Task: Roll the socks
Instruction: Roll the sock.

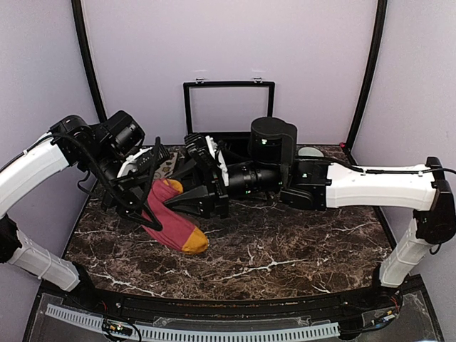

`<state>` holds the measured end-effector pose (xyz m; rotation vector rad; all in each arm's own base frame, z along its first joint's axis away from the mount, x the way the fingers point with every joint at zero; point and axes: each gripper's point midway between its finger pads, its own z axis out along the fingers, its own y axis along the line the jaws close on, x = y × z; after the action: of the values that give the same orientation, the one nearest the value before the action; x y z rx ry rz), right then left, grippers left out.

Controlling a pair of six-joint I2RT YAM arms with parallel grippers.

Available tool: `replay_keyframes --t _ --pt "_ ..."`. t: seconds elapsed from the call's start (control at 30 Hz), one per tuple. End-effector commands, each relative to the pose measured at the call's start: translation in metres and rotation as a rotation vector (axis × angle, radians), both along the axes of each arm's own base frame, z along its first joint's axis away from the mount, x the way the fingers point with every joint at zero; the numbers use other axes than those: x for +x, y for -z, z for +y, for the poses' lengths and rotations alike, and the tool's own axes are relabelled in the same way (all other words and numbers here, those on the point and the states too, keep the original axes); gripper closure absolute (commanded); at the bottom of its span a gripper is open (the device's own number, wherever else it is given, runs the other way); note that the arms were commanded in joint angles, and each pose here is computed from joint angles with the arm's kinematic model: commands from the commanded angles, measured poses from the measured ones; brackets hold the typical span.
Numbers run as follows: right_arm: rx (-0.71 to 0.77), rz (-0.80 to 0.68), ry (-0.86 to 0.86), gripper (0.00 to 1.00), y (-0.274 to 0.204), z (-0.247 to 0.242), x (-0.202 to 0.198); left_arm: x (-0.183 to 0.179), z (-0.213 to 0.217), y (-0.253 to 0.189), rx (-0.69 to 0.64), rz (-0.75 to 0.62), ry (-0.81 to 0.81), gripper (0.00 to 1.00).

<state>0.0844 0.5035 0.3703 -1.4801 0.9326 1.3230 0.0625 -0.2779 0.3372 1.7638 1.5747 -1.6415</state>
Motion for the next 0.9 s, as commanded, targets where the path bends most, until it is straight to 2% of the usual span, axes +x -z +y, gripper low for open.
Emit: replay_keyframes --t 0.0,0.13,0.33,0.47,0.6,0.77,0.87 --pt "0.060 -0.037 0.053 0.57 -0.027 -0.019 0.003 -0.002 0.004 0.006 0.021 -0.014 0.001 1.00" --pt "0.064 -0.044 0.044 0.54 -0.031 -0.023 0.001 -0.001 0.003 0.006 0.020 -0.014 0.003 1.00" --pt "0.036 -0.027 0.011 0.61 -0.029 -0.019 0.000 0.000 0.003 0.007 0.027 -0.023 -0.001 1.00" --pt "0.005 -0.016 0.028 0.56 -0.022 -0.016 0.004 0.000 0.003 0.009 0.031 -0.033 -0.003 1.00" --pt "-0.021 -0.005 0.039 0.57 -0.017 -0.008 0.010 0.000 0.004 0.010 0.030 -0.041 0.000 1.00" --pt "-0.050 0.021 0.047 0.63 -0.012 0.000 0.014 0.004 0.004 0.009 0.030 -0.085 -0.011 1.00" --pt "-0.064 0.039 0.059 0.74 -0.008 0.001 0.017 0.007 0.003 0.007 0.032 -0.116 -0.021 1.00"
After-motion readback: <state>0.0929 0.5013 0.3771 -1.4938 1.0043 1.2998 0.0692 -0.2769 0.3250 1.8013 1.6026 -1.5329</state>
